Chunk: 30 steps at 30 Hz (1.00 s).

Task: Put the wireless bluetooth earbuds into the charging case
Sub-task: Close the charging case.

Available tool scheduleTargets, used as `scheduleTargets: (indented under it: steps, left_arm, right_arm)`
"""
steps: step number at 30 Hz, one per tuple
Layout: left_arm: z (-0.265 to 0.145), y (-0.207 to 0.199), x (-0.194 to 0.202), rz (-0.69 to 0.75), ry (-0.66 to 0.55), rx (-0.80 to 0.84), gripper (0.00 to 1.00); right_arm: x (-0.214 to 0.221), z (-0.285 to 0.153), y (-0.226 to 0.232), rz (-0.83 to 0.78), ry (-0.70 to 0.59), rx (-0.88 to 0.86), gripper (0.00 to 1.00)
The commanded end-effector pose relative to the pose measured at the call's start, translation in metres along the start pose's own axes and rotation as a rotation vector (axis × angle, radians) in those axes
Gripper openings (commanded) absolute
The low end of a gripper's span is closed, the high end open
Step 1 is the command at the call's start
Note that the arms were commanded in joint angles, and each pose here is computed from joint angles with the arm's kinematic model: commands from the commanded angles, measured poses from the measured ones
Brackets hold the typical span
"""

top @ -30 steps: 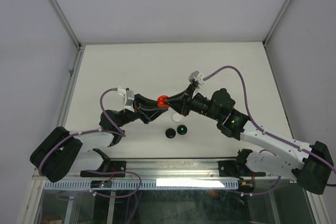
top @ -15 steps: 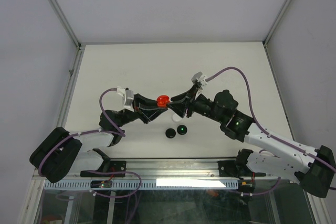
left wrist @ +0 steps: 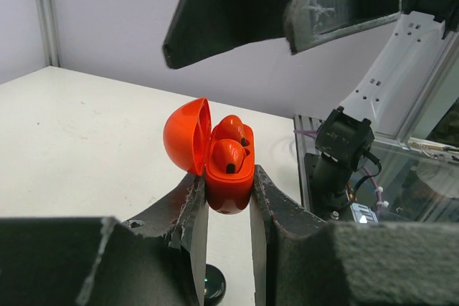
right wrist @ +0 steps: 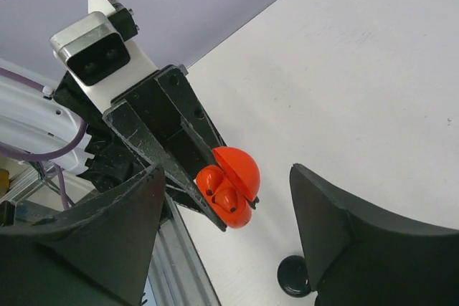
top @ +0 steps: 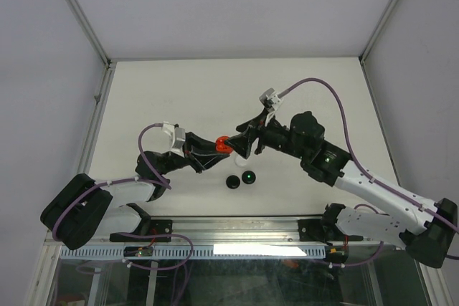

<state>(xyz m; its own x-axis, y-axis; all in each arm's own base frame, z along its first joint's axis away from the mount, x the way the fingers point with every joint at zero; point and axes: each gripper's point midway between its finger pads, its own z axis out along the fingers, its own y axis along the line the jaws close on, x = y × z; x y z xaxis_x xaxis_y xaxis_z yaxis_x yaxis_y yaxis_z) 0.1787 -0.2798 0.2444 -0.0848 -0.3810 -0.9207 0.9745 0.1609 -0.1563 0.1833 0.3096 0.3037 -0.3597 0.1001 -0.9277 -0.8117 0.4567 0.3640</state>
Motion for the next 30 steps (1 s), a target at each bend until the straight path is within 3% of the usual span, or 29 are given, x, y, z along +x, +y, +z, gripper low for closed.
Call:
scheduleTargets:
  steps: [1, 10, 20, 27, 30]
  left_arm:
    - [0.001, -0.011, -0.013, 0.064, -0.025, 0.065, 0.06]
    - [0.002, -0.010, -0.015, 0.060, -0.026, 0.057, 0.06]
    - [-0.003, 0.000, 0.004, -0.082, 0.013, -0.016, 0.06]
    - [-0.011, 0.007, 0.028, -0.248, 0.061, -0.088, 0.07]
    - [-0.015, 0.013, 0.043, -0.352, 0.105, -0.149, 0.09]
  right_arm:
    - [-0.006, 0.012, 0.015, 0.073, 0.037, -0.078, 0.74]
    - [0.015, 0.026, 0.029, 0.161, 0.140, -0.189, 0.74]
    - [0.003, 0.011, 0.044, 0.149, 0.102, -0.297, 0.68]
    - [0.005, 0.008, 0.029, 0.138, 0.089, -0.251, 0.68]
    - [0.009, 0.008, 0.005, 0.121, 0.082, -0.118, 0.69]
